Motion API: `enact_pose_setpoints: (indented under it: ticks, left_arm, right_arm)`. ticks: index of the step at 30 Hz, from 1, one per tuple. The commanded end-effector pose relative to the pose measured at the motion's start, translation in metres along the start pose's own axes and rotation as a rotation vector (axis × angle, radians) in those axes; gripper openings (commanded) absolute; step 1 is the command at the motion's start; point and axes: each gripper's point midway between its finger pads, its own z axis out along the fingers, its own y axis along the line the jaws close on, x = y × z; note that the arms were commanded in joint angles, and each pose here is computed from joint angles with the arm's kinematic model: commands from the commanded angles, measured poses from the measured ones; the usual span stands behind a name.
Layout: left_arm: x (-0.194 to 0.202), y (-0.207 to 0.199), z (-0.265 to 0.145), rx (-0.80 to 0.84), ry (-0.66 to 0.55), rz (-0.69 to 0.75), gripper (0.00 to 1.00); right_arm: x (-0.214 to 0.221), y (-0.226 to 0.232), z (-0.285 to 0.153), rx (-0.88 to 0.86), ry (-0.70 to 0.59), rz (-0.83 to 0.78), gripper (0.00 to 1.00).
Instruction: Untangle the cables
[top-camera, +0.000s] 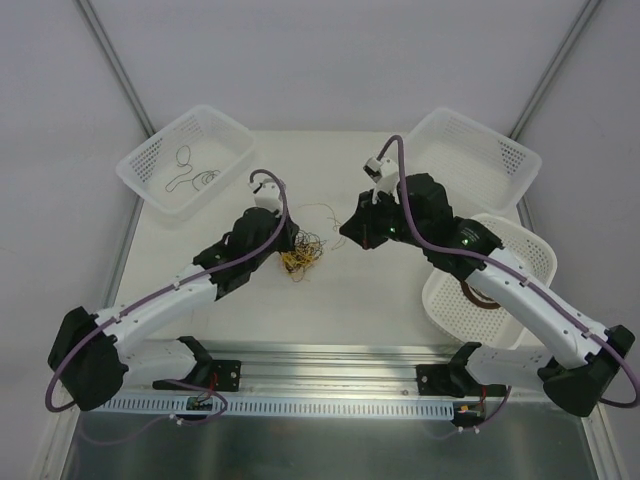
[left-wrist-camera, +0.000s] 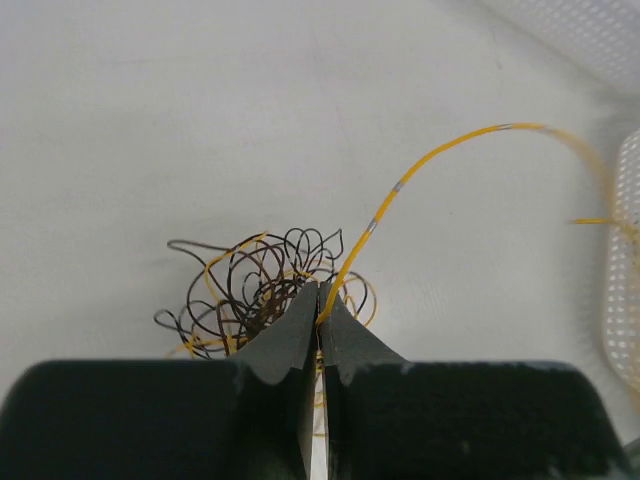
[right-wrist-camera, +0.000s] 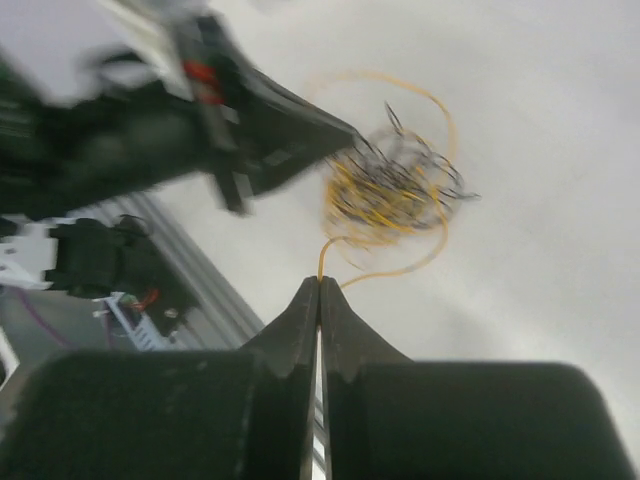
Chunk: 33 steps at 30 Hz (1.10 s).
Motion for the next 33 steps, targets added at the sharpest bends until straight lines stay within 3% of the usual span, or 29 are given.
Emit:
enact_pose_setpoints:
  ticks: [1,9,10,11,12,16,26,33]
  left_arm:
    - [-0.066,-0.014,-0.034,0.035,-0.108,0.001,0.00]
    - [-0.067,-0.046,-0.074,0.168,0.065,-0.076,0.00]
    - [-0.064,-0.047,-0.074,0.175,0.078,-0.098,0.00]
    - [-0.062,-0.050,-0.074,0.181,0.090,-0.129,0.00]
    - [-0.056,-0.051,-0.070,0.177,0.110,-0.137,0.00]
    - [-0.045,-0.051,-0.057,0.149,0.155,-0.176,0.00]
    - [-0.017,-0.057,-0.039,0.132,0.268,-0.263,0.00]
    - [-0.010,-0.048,-0.036,0.084,0.268,-0.287,0.00]
  right_arm:
    - [0.006,-0.043,-0.003,0.148,-0.047,0.064,0.00]
    - [0.036,-0.116,0.002,0.332,0.025,0.172,0.01]
    - [0.036,-0.118,0.004,0.340,0.040,0.171,0.07]
    - [0.036,-0.116,0.007,0.325,0.049,0.168,0.12]
    - [0.037,-0.108,0.010,0.280,0.062,0.169,0.25]
    - [0.027,-0.087,0.018,0.204,0.038,0.145,0.47]
    - [0.045,-0.027,0.037,-0.014,0.035,0.063,0.55]
    - [0.037,-0.027,0.033,0.043,-0.097,0.029,0.64]
